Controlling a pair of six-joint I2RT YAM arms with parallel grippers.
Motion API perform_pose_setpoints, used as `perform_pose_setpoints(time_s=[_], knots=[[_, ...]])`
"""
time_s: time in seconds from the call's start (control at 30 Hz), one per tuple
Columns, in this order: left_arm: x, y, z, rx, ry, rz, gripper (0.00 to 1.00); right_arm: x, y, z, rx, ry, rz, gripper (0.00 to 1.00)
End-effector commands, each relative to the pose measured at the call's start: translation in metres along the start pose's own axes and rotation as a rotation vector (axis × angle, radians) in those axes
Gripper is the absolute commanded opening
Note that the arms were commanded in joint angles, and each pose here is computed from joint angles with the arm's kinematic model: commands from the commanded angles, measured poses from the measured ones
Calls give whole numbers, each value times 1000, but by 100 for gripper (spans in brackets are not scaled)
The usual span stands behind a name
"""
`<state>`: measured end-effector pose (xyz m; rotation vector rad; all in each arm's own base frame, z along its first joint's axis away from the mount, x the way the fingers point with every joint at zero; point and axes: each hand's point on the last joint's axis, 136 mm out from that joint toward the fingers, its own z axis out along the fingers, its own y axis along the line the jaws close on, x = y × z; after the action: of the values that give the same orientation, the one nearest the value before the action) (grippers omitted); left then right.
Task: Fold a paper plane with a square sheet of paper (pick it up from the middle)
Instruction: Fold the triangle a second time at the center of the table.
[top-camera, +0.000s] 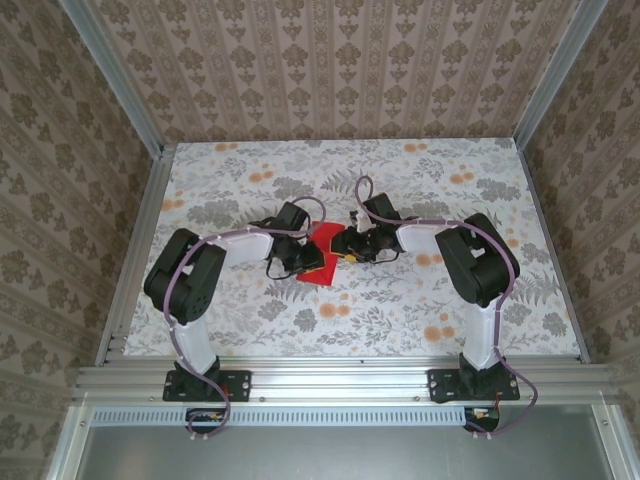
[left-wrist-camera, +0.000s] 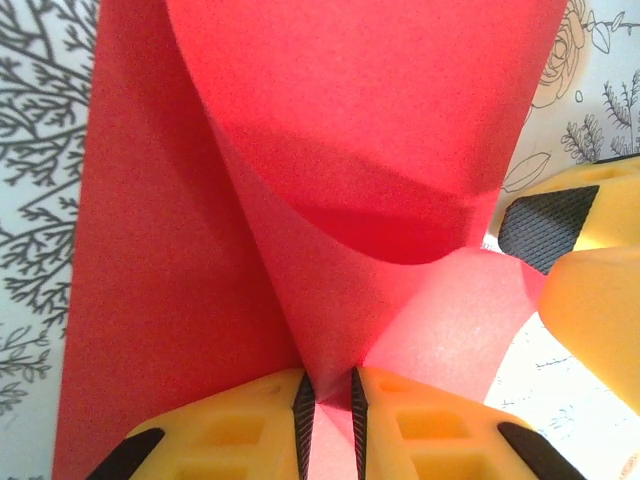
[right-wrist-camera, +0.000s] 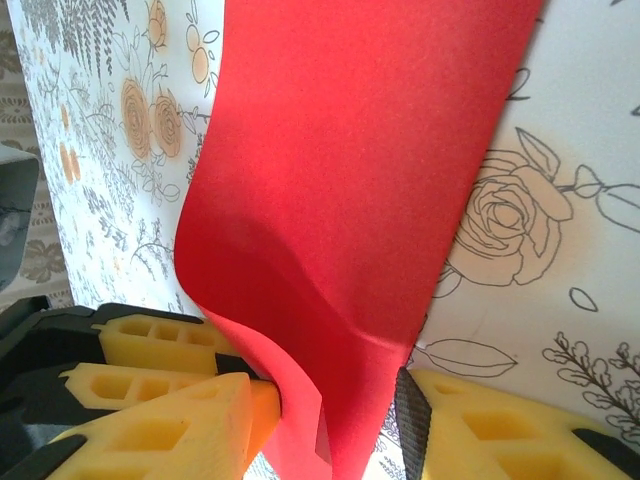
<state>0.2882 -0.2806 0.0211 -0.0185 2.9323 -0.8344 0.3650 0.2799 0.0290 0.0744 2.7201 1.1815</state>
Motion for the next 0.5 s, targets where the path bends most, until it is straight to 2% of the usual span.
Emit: perform_pose_setpoints(time_s=[0.0,0.33,0.47], knots=[[10,23,8,-118,40,-24,22,18,-40,5,133,50,22,44],[13,37,7,-238,43,-72,21,26,-50,11,204,81,13,34],[15,40,11,-258,57,-93,21,26,-51,11,226,79,11,34]])
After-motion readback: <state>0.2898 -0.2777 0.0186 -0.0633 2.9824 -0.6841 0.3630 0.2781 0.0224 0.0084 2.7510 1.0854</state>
